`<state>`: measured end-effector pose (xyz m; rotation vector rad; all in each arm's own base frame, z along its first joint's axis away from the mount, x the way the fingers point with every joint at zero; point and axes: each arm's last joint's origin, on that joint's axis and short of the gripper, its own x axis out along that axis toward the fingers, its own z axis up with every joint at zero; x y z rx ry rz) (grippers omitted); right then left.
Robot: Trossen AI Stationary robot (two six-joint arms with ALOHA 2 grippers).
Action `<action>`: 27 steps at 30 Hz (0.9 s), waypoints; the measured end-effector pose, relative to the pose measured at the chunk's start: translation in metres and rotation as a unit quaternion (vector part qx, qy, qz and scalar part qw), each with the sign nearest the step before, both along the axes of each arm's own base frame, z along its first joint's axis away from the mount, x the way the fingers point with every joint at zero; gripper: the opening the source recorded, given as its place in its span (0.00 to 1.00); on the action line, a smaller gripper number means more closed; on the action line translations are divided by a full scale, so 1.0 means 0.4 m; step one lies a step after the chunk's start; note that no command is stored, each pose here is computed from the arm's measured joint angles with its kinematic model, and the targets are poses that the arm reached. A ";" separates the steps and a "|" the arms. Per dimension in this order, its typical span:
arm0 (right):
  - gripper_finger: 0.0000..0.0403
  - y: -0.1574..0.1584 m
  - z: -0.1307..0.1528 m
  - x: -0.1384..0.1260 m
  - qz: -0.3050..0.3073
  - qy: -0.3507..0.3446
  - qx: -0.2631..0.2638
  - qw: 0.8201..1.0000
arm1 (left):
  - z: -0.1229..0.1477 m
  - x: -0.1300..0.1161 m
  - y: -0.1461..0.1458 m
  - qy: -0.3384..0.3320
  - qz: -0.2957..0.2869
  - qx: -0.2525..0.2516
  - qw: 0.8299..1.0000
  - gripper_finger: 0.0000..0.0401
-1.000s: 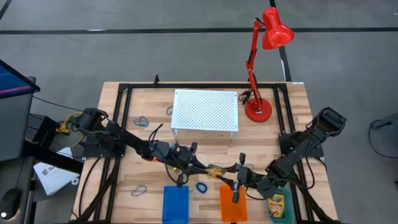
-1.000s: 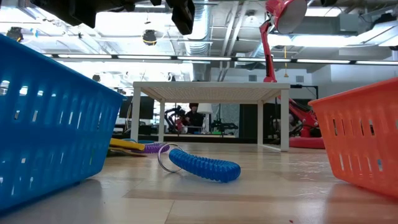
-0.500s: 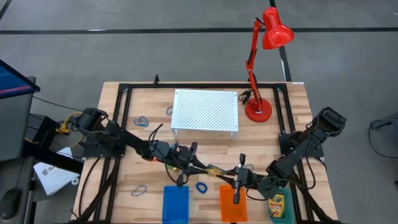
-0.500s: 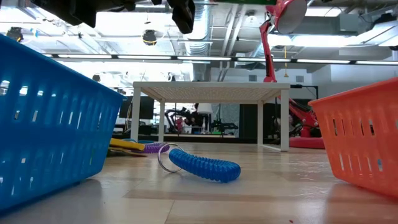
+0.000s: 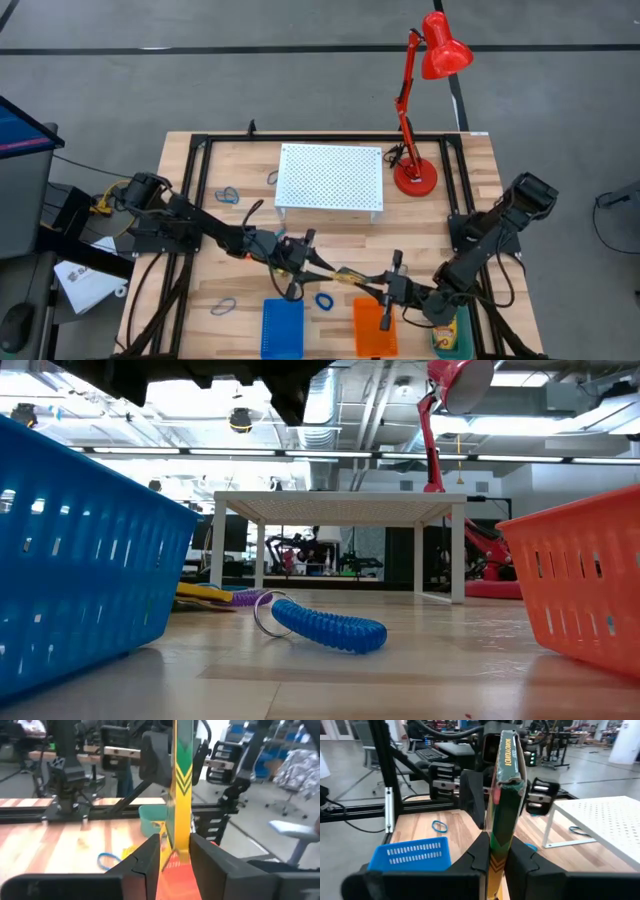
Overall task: Pick & Place Office Desk Supplies
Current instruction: Put the yellow crayon box into the green bin
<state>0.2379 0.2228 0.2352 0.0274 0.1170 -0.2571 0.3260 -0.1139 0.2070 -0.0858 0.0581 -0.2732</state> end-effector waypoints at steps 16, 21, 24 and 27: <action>0.06 -0.069 0.020 -0.110 -0.031 0.081 0.140 0.986 | 0.077 -0.198 0.032 0.050 0.102 0.070 0.991 0.31; 0.06 -0.122 0.036 -0.119 -0.082 0.208 0.219 0.950 | 0.086 -0.274 0.061 0.011 0.107 0.049 0.993 0.31; 0.06 -0.130 0.088 -0.121 -0.116 0.271 0.251 0.922 | 0.079 -0.305 0.075 -0.017 0.108 0.043 0.993 0.31; 0.06 -0.127 0.158 -0.118 -0.140 0.318 0.287 0.893 | 0.065 -0.325 0.085 -0.032 0.110 0.040 0.993 0.32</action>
